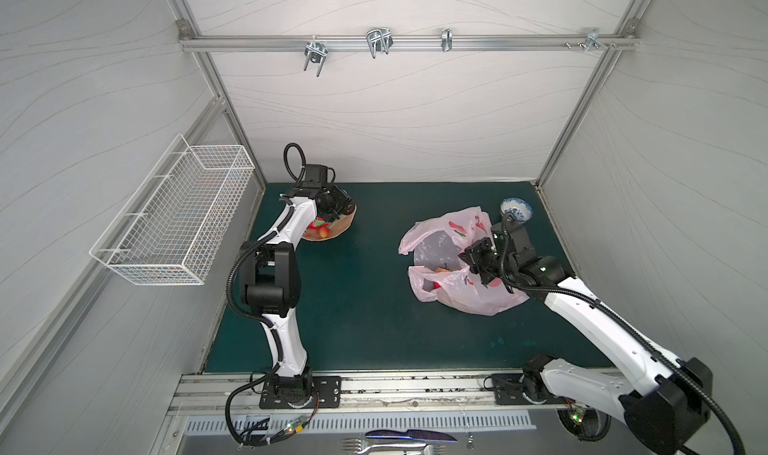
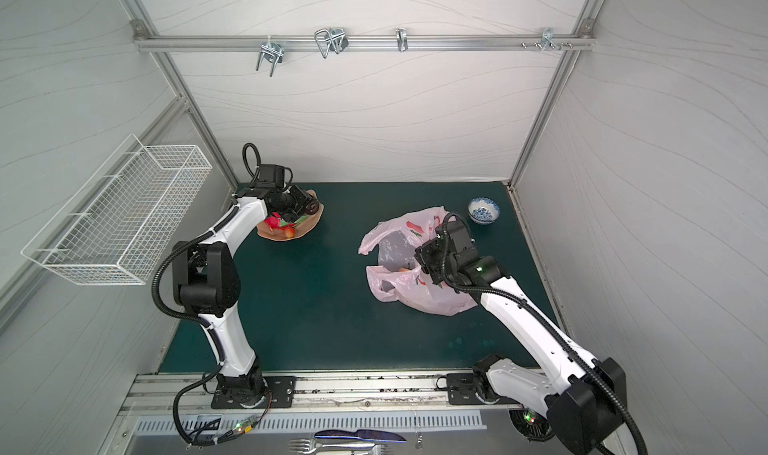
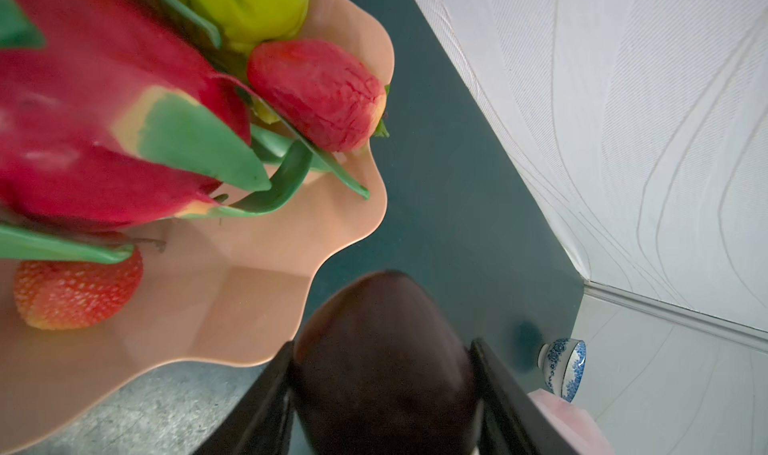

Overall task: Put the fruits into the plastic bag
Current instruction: 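Carry the dark plum with the left gripper to the bag opening, then lower the plum into the bag mouth with the left gripper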

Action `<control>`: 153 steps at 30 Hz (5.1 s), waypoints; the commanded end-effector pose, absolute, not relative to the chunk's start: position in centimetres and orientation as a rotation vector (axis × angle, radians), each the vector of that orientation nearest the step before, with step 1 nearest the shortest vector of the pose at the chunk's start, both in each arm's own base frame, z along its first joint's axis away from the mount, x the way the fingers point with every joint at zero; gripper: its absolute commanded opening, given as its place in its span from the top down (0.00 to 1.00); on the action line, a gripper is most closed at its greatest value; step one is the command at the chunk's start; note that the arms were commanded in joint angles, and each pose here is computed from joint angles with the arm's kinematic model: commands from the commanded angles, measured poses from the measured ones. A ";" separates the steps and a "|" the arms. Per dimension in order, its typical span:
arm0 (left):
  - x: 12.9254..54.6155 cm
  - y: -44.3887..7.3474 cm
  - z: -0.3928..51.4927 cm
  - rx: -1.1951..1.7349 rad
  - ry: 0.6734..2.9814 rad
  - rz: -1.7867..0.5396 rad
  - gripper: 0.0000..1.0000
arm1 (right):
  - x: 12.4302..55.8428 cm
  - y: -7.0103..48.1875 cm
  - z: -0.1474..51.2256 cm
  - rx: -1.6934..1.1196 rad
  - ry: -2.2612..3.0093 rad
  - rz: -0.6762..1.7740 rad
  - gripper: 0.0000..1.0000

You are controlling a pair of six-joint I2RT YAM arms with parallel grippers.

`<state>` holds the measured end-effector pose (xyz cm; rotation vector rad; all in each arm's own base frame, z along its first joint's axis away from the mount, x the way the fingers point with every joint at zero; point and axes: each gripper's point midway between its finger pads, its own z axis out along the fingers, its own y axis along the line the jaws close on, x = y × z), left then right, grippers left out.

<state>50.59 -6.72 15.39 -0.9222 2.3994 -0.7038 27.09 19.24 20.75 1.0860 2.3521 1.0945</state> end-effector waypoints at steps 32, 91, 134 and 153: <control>34.9 -14.9 20.0 -0.291 2.410 -0.946 0.66 | 27.3 19.5 20.8 1.096 2.350 1.114 1.00; 29.3 -30.4 13.2 1.030 2.431 -0.372 0.78 | 27.1 19.6 20.7 1.094 2.359 1.119 1.00; 36.6 -34.6 14.2 0.914 2.432 -0.567 0.79 | 25.5 18.9 20.3 1.089 2.393 1.103 1.00; 30.6 -36.8 13.6 1.049 2.418 -0.805 0.80 | 25.1 18.4 20.2 1.102 2.386 1.093 1.00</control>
